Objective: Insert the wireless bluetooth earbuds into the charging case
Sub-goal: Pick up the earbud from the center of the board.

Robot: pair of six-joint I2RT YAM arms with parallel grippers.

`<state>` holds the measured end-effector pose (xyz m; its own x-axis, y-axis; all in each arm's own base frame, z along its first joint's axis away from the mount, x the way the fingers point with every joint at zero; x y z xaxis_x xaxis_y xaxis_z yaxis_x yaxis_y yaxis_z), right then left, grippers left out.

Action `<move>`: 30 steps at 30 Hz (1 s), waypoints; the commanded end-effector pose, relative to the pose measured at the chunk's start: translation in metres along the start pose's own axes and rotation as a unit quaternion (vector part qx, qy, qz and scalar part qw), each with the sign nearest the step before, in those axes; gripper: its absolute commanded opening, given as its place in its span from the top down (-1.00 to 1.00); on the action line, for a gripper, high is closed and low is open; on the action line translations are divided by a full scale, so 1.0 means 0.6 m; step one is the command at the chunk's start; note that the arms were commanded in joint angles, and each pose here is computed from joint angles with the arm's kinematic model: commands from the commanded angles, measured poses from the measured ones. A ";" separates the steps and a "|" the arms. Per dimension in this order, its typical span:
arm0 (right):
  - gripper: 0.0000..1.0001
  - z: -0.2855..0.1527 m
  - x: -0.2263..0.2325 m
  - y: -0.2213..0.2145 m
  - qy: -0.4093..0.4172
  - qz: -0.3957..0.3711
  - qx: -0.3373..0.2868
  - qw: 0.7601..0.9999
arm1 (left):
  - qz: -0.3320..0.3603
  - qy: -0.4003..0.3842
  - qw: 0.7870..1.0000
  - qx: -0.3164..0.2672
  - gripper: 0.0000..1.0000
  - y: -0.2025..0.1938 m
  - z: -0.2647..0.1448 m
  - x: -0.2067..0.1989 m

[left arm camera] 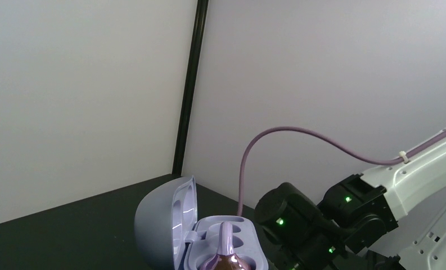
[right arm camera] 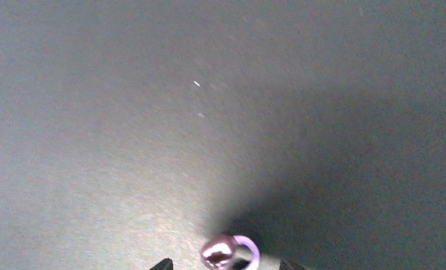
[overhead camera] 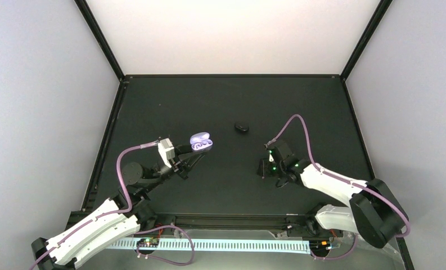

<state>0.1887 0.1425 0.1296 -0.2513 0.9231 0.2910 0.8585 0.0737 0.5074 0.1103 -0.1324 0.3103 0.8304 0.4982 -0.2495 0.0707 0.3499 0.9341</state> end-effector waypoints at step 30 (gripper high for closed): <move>0.08 -0.025 0.024 0.021 -0.007 0.032 -0.001 0.999 | -0.007 -0.004 1.000 -0.002 0.97 0.001 -0.005 -0.002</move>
<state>0.1961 0.1707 0.1625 -0.3350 0.8486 0.4095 0.8364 0.0678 0.5438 0.1087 -0.1308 0.3101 0.8307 0.4921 -0.2601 0.0774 0.3606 0.9295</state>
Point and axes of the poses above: each gripper's point midway between its finger pads, its own z axis out along the fingers, its own x axis along the line the jaws close on, y = z × x, the point moved 10 cm from there along -z, back along the fingers, and after that the axes turned 3 degrees about -z, right-handed, at the moved point
